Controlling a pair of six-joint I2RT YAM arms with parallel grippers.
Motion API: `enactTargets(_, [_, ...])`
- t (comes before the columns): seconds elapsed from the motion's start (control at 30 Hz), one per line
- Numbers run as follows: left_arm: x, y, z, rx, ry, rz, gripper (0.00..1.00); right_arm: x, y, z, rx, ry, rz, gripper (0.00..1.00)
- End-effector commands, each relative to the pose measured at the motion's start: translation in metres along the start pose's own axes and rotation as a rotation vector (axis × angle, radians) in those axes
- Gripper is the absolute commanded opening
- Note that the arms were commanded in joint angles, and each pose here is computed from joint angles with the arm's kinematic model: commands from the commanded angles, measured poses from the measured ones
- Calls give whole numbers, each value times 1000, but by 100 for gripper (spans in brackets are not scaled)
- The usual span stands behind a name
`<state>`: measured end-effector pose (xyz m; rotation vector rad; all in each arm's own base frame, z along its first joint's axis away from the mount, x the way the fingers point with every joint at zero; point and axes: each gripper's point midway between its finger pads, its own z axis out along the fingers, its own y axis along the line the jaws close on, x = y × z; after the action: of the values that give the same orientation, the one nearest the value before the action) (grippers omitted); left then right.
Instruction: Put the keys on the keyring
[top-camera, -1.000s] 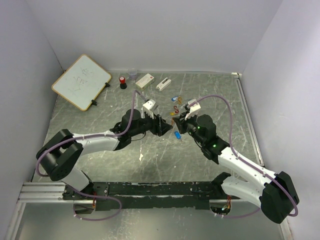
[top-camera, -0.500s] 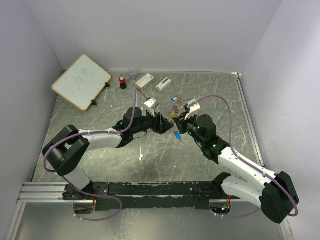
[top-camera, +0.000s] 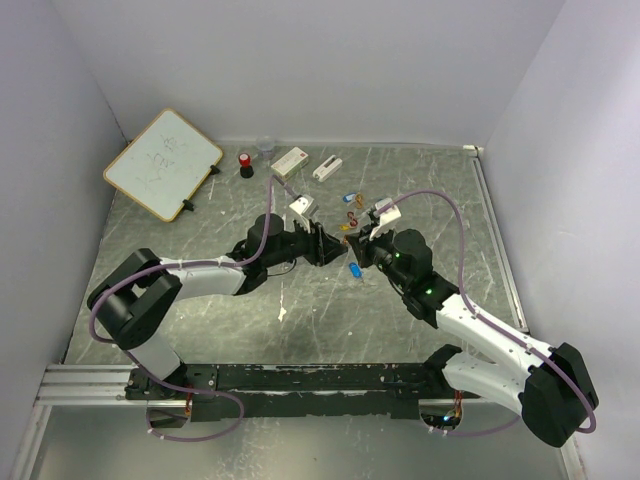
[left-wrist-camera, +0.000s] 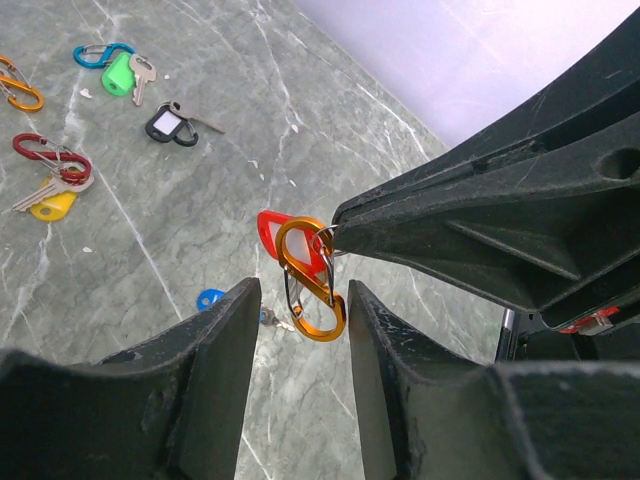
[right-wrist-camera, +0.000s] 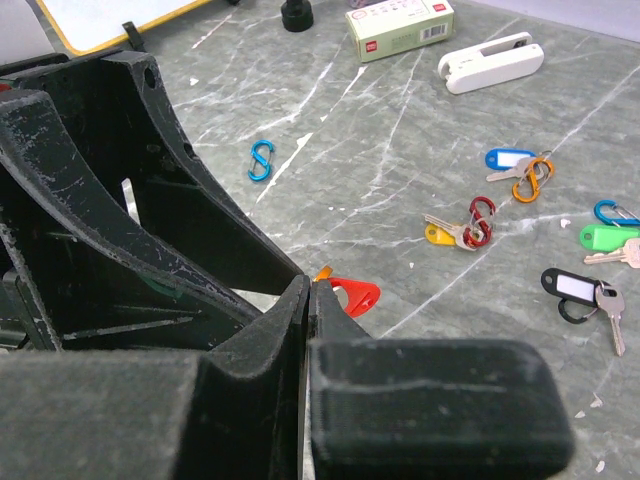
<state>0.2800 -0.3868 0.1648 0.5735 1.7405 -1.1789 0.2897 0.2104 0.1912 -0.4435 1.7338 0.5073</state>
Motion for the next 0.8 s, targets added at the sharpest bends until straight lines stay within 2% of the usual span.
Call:
enactTargets(0.0, [-19, -9, 5, 53, -53, 21, 50, -15, 2, -2, -12, -46, -10, 0])
enactTargets(0.27, [-17, -8, 6, 58, -52, 15, 49, -14, 3, -1, -16, -44, -11, 0])
enactTargets(0.47, [-19, -6, 6, 52, -59, 12, 38, -15, 3, -2, -19, -46, -13, 0])
enactTargets(0.77, [-21, -7, 5, 58, -63, 11, 43, -13, 4, -2, -24, -41, -13, 0])
